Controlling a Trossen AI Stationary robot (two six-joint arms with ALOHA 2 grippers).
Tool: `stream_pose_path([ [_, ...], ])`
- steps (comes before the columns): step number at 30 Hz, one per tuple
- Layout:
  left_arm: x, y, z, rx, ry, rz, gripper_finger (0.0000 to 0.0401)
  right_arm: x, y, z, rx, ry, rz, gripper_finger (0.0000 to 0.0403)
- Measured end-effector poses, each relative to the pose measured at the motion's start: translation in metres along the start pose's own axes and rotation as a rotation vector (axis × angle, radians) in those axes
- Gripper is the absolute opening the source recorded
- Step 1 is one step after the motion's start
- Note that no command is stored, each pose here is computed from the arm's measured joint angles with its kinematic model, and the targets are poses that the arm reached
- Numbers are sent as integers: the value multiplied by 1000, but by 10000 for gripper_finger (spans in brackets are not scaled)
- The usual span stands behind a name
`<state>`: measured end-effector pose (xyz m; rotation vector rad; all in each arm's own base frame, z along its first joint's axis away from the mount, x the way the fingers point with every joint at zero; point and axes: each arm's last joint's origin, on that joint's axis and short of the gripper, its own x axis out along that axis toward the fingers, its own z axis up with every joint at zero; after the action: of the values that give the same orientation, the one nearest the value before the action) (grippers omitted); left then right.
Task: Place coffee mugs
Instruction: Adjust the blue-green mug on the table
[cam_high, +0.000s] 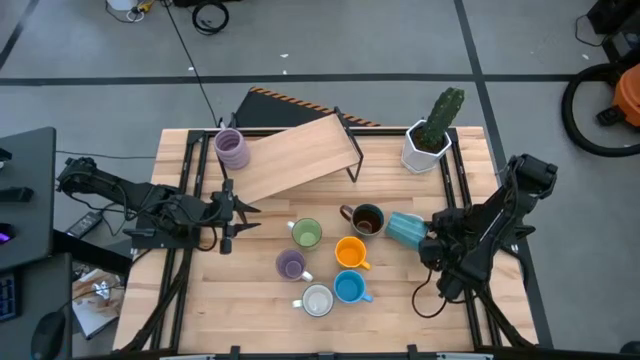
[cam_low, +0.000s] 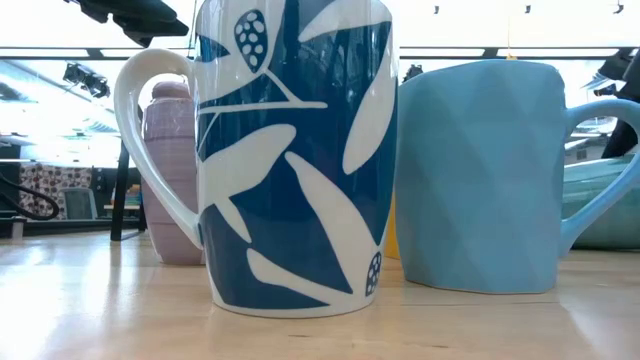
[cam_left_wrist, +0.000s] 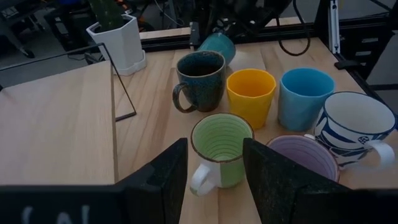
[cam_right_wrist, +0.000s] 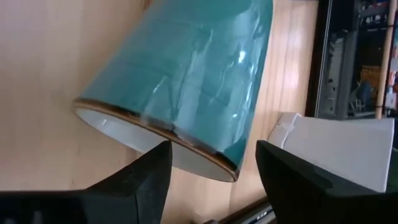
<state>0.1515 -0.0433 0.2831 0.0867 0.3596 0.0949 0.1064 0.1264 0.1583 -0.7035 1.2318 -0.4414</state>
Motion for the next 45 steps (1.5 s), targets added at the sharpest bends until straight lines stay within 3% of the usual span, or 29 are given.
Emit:
stream_pose_path([
  [19,0,0,0,0,-1,0,160,8,3,8,166,3,-16,152],
  [31,0,0,0,-3,0,0,160,8,2,8,331,38,-10,69],
  [39,0,-1,4,-36,-35,-28,160,-17,-12,27,421,150,38,40],
  [45,0,-2,7,-23,-70,-66,160,-30,-30,49,482,301,199,37],
])
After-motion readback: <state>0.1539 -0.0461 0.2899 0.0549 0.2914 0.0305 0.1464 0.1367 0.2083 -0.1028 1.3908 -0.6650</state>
